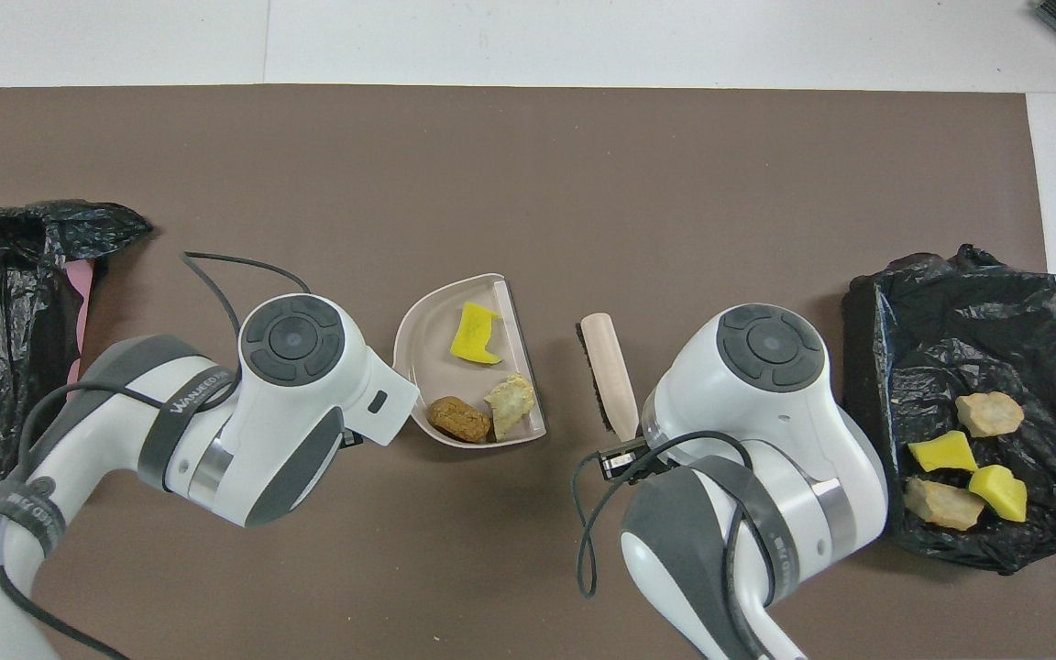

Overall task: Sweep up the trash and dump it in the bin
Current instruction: 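Carry the loaded dustpan with the left gripper toward the far-end black bag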

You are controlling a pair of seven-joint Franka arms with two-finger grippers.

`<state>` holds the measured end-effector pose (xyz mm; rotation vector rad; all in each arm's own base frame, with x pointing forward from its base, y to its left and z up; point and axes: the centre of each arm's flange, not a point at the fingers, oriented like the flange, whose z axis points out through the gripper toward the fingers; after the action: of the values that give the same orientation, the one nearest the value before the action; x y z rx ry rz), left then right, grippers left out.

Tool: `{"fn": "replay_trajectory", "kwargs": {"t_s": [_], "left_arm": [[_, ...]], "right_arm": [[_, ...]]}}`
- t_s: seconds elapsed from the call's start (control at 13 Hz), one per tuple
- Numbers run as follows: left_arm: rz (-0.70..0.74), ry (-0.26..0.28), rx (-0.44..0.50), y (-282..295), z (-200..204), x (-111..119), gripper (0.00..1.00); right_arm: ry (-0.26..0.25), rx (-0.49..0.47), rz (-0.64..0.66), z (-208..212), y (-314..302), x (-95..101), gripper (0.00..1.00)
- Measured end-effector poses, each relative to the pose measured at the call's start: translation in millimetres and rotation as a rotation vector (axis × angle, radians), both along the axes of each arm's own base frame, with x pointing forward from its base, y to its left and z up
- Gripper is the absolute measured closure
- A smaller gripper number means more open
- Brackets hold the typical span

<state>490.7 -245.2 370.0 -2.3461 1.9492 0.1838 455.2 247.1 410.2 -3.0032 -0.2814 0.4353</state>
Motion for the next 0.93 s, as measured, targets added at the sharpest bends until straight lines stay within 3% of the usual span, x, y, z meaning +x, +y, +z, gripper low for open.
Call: {"fn": "replay_trajectory", "kwargs": {"t_s": [0.23, 0.69, 0.77, 0.93], "left_arm": [[-0.056, -0.007, -0.015, 38.2, 25.2, 30.3, 0.68], [-0.199, 0.022, -0.024, 134.0, 83.0, 74.9, 0.68], [-0.218, 0.030, -0.033, 150.4, 92.5, 79.4, 0.68], [-0.257, 0.038, -0.055, 189.6, 108.2, 87.1, 0.68]], "right_arm": [[-0.014, -0.032, -0.087, 17.9, 16.6, -23.3, 0.74], [-0.039, -0.110, -0.110, 19.0, 97.1, -147.8, 0.74], [-0.043, -0.121, -0.117, 11.2, 107.6, -161.0, 0.74], [-0.036, -0.108, -0.138, -7.2, 112.5, -168.4, 0.74]]}}
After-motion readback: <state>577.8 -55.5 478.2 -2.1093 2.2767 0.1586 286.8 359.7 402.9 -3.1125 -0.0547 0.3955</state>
